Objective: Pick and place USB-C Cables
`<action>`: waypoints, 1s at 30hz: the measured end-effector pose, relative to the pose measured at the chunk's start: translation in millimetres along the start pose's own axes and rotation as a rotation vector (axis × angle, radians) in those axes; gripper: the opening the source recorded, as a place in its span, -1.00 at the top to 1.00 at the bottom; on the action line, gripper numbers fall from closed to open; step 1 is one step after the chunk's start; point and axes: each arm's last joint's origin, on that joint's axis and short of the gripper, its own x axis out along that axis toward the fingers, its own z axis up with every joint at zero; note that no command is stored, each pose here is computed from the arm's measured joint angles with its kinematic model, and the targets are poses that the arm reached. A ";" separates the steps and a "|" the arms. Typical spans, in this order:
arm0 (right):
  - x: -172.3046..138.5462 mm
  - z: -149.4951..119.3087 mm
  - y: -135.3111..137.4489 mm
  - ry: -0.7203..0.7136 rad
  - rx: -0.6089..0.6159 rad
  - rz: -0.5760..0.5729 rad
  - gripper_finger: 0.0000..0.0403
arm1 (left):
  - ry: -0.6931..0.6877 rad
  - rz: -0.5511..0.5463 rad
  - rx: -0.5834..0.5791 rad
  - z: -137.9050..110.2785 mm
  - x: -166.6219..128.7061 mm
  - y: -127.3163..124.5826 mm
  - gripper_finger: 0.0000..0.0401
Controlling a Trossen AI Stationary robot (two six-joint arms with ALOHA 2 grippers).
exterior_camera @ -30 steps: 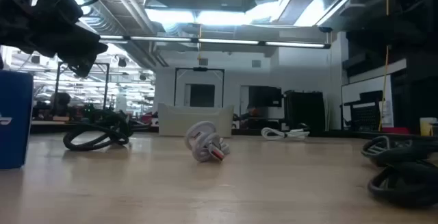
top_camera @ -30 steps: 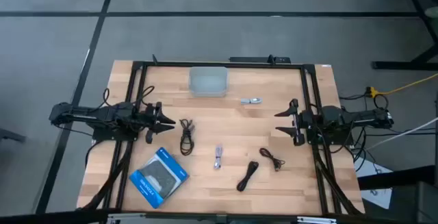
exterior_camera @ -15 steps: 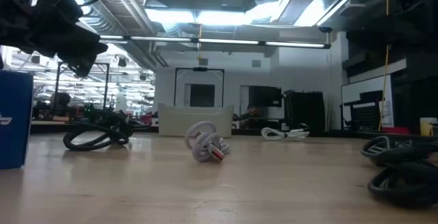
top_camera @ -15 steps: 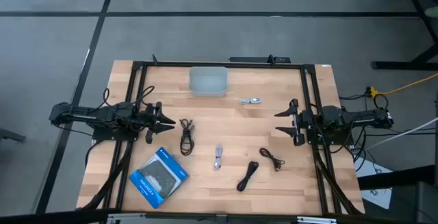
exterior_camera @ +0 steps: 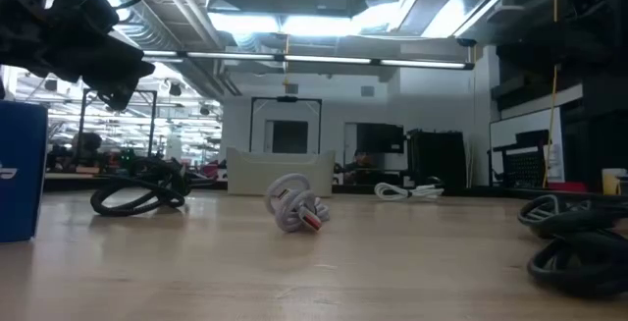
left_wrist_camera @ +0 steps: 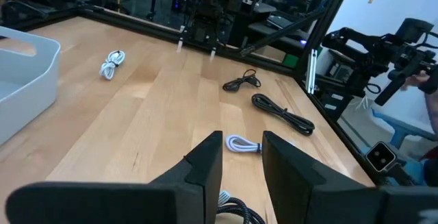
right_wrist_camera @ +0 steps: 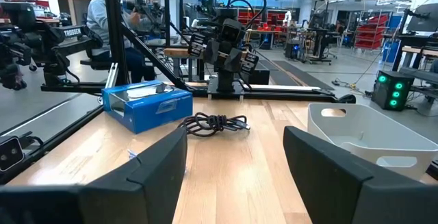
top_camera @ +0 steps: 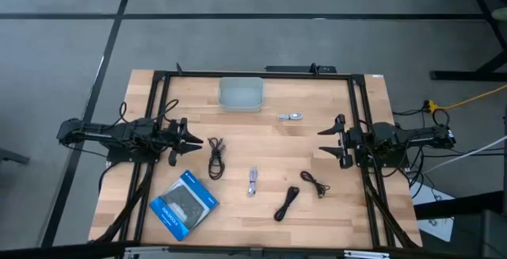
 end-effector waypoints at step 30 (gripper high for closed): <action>-13.8 46.2 -12.2 -0.530 0.364 -0.278 -0.23 | -0.617 0.369 0.112 49.8 -16.7 -1.9 0.52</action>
